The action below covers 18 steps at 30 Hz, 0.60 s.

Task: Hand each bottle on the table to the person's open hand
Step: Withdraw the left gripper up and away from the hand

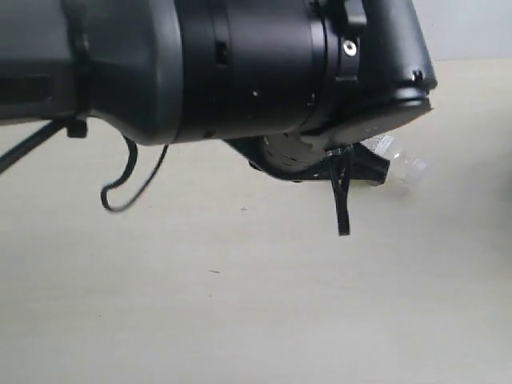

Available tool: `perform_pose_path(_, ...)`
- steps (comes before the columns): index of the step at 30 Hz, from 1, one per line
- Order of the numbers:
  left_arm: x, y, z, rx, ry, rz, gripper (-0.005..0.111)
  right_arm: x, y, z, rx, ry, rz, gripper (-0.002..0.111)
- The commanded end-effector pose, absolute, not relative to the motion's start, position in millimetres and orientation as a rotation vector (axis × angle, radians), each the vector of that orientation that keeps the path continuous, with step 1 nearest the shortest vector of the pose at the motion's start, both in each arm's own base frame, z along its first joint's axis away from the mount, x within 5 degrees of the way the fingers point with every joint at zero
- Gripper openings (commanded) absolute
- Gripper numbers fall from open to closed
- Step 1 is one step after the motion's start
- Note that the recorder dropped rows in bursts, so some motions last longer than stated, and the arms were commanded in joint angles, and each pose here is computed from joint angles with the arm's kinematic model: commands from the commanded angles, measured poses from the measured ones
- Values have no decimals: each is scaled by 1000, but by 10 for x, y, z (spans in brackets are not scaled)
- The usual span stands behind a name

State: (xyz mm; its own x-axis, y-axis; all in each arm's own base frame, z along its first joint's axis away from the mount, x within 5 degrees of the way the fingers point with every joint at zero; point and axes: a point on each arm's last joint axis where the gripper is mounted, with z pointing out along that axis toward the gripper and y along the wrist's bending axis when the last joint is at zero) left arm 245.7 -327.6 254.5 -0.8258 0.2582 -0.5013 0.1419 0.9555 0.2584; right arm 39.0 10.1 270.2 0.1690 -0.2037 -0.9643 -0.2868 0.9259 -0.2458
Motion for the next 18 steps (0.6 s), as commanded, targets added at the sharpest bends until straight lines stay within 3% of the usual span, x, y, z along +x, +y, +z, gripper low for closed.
perform_pose_path(1, 2611, -3258, 2490, 898, 2304, 633, 0, 386, 100, 2695, -421, 1406, 58, 0)
perform_pose_path(5, 2687, -3281, 2449, 1090, 2168, 763, 0, 386, 100, 2695, -419, 1407, 61, 0)
perform_pose_path(18, 2764, -3490, 2329, 1191, 2022, 621, 0, 386, 101, 2695, -418, 1407, 63, 0)
